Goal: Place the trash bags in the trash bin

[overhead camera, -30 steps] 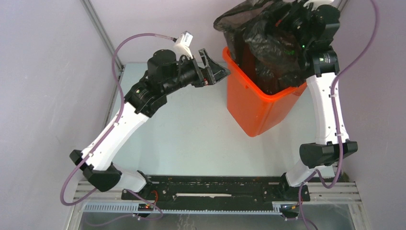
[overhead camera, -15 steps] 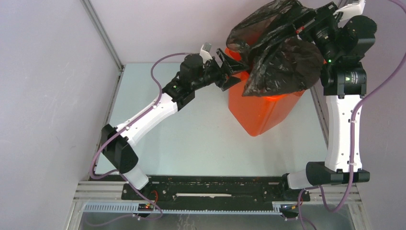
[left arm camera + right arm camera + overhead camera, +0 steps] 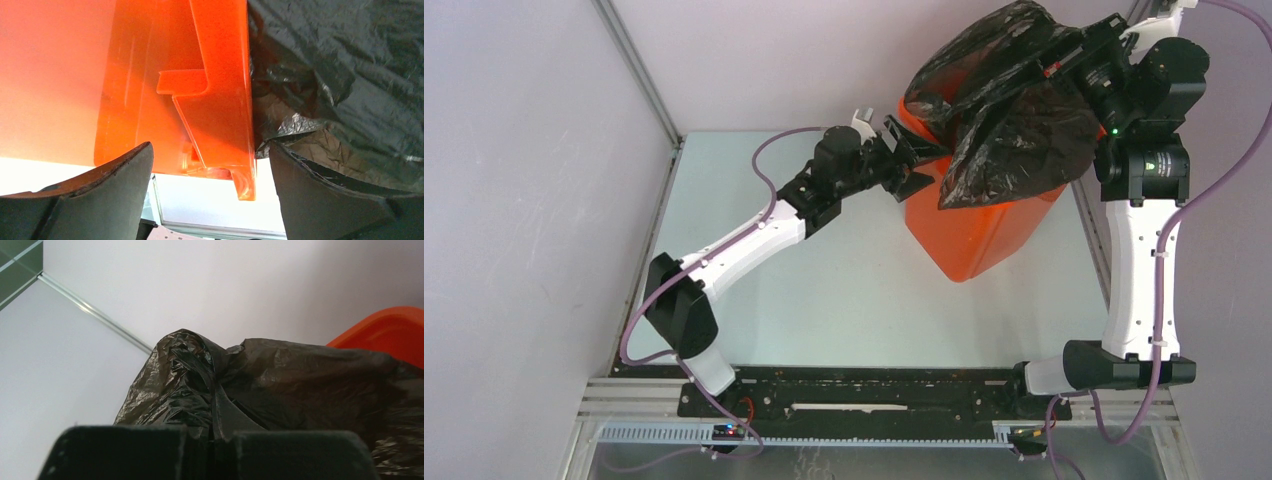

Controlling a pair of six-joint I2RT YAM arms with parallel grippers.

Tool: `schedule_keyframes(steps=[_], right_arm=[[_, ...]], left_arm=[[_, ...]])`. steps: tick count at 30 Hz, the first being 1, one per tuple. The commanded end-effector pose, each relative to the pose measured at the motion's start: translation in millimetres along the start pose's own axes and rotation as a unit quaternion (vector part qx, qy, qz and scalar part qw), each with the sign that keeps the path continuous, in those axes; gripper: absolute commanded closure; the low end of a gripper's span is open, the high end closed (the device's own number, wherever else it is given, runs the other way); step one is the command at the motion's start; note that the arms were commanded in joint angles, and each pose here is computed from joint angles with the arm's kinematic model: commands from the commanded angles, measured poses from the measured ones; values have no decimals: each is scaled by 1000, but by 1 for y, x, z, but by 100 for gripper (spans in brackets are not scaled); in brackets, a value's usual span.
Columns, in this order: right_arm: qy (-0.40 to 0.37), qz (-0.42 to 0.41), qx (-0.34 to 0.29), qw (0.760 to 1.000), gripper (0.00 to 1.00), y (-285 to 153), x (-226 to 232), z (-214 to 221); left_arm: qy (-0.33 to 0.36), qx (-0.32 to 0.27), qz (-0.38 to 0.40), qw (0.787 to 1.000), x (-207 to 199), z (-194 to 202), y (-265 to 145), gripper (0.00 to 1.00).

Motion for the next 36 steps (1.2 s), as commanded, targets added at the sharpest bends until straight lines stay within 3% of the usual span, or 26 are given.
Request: schedule_keyframes(steps=[1,7,14,21,30,36], right_arm=[[3,-17,-15,1000,100,-8,8,-10],[4,-27,-7,1000,100,-8,10,-9],[0,-34,-3,999,100,-11,12,-8],[24,-52,18,998,100,-14,18,-2],[46,-97,66,992,100,-17,53,24],[50,-148,103,982,100,-5,81,47]], left_arm=[[6,1,39,999,-15,-1,10,13],[-8,10,48,999,-16,-5,27,25],[4,-3,41,999,-15,-14,7,63],[10,-37,0,999,-9,-31,-58,96],[41,4,-13,999,-20,-24,-115,100],[46,66,-50,995,8,-20,-140,100]])
Point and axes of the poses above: each gripper's point midway between its finger pads, its own y axis out along the fingers, its own x axis along the line the jaws close on, z = x × y, the point moved 8 cm from there along -y, back along the fingers, and after that the axes turned 10 degrees about -y, right-handed, at the moved point
